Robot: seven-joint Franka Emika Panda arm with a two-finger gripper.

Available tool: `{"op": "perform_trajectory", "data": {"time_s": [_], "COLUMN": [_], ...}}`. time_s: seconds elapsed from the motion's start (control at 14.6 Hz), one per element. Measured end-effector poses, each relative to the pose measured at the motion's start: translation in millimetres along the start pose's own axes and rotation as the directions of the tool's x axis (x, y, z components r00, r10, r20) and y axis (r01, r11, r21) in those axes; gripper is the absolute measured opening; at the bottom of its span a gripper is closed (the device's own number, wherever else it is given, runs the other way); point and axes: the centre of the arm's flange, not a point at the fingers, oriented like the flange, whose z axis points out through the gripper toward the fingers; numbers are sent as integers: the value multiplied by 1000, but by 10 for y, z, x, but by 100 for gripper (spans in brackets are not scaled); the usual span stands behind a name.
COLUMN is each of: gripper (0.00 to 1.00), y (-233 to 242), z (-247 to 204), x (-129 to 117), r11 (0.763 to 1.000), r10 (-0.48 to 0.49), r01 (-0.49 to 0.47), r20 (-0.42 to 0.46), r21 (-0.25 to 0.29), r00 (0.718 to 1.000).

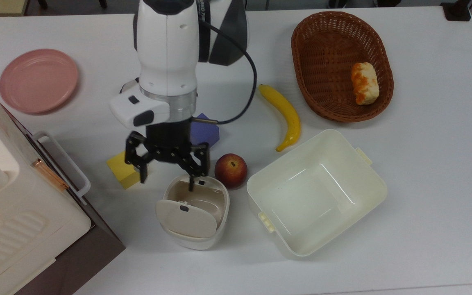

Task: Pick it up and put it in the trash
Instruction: 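Raise the open gripper up out of the trash bin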

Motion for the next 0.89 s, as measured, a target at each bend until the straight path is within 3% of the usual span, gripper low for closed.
{"op": "perform_trajectory", "data": {"time_s": [0.21, 0.34, 0.75, 0.89], "gripper": [100, 100, 100, 100], "y": [298, 443, 899, 912], "z": [-364, -665, -1597, -1790], "x": [-89, -137, -382, -444], "r11": [989, 977, 948, 956], "r10": [-54, -96, -199, -189], "r01": [70, 132, 287, 271], "r20": [118, 206, 451, 474], "r21": [-130, -167, -135, -111], "r00": [991, 974, 870, 860]}}
